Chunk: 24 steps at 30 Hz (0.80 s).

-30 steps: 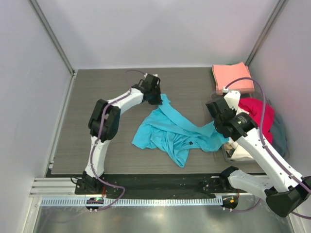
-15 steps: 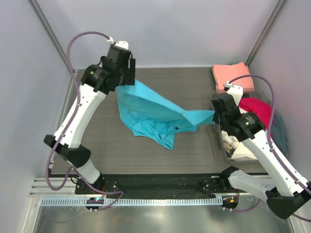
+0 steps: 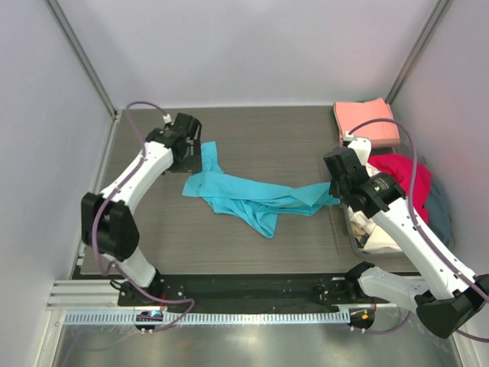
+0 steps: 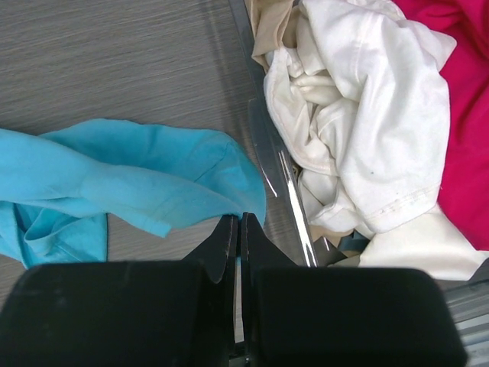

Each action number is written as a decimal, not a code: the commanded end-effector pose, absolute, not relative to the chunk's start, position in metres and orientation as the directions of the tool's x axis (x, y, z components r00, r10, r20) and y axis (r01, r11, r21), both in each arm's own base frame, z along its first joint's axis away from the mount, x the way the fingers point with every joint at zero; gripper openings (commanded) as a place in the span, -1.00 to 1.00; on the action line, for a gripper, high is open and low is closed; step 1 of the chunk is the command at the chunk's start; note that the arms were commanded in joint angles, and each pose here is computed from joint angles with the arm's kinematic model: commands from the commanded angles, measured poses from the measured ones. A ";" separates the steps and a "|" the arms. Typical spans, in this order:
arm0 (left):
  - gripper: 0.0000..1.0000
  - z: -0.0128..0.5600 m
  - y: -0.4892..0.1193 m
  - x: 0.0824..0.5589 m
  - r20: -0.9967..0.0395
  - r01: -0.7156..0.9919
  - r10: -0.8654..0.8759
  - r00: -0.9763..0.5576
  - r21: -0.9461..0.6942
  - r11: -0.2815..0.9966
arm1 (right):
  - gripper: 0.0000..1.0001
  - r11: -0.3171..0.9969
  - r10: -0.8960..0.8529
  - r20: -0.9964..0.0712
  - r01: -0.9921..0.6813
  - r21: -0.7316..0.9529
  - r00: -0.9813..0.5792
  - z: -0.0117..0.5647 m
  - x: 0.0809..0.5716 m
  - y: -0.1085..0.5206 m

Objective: Fold and stack the t-shirts
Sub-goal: Flatten the tshirt out

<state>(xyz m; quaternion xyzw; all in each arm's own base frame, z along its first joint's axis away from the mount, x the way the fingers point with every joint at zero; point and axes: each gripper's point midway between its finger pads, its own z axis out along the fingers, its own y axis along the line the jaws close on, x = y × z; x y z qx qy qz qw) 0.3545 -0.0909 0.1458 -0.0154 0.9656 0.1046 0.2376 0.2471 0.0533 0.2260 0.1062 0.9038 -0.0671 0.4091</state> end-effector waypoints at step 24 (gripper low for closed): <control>0.17 0.023 -0.082 0.368 -0.425 -0.502 -0.614 -0.665 -0.355 0.789 | -0.98 0.990 0.103 -0.739 0.138 0.014 -0.666 0.202 0.269 0.084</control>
